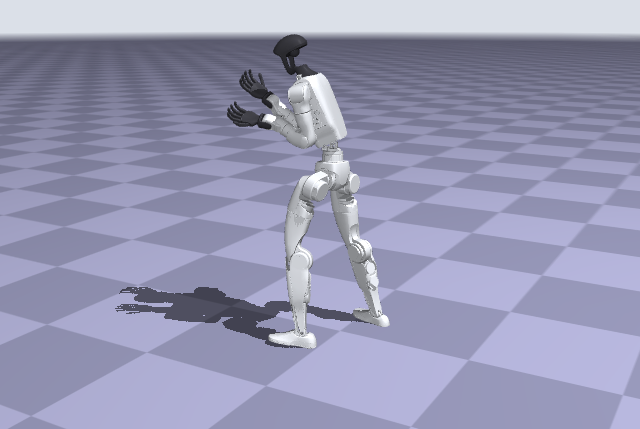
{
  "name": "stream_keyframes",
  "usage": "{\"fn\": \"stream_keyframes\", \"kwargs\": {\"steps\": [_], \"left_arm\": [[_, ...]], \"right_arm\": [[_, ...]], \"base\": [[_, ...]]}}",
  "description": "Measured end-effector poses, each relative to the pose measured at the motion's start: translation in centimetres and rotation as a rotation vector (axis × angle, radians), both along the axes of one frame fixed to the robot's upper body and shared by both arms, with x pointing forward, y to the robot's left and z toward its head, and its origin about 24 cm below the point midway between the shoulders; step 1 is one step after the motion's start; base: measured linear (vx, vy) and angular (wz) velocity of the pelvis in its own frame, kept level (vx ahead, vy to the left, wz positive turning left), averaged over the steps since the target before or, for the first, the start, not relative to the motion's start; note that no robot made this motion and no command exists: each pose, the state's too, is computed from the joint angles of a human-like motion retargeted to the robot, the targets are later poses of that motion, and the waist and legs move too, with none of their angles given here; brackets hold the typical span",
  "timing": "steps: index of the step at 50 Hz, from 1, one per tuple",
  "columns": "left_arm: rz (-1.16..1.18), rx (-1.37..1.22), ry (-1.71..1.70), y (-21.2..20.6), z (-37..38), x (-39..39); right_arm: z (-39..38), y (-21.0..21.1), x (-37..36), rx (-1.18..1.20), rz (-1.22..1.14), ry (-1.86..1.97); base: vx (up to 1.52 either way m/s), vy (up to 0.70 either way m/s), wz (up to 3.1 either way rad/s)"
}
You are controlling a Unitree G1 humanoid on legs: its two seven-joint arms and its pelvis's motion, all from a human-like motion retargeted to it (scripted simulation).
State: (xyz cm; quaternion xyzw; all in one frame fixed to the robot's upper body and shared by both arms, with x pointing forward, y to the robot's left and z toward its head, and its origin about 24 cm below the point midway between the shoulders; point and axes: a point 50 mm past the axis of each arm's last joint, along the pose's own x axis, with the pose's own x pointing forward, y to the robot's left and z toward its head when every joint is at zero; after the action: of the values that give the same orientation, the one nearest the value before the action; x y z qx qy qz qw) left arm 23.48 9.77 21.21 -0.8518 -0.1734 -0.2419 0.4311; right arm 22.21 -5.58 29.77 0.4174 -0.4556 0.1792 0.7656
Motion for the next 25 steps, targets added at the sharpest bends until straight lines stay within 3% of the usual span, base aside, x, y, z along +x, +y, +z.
{"fn": "stream_keyframes", "kwargs": {"steps": [12, 18, 22, 25], "left_arm": [[-0.205, -0.005, -0.250, -2.5, 2.2, -2.9], [-0.188, 0.035, -0.271, -1.7, 2.5, -3.1], [0.007, 0.222, -0.307, 0.4, 3.7, -2.5], [0.417, 0.527, -0.335, 3.4, 6.3, -2.1]], "right_arm": [[3.7, -3.5, -5.5, 0.142, 0.178, -0.400], [3.7, -4.7, -6.3, 0.028, 0.014, -0.464], [2.5, -5.6, -6.0, -0.114, -0.179, -0.433], [0.7, -6.0, -5.0, -0.176, -0.266, -0.317]], "base": [[0.26, 0.12, 0.96], [0.29, -0.04, 0.96], [0.35, -0.13, 0.18], [0.37, -0.18, -0.79]]}}
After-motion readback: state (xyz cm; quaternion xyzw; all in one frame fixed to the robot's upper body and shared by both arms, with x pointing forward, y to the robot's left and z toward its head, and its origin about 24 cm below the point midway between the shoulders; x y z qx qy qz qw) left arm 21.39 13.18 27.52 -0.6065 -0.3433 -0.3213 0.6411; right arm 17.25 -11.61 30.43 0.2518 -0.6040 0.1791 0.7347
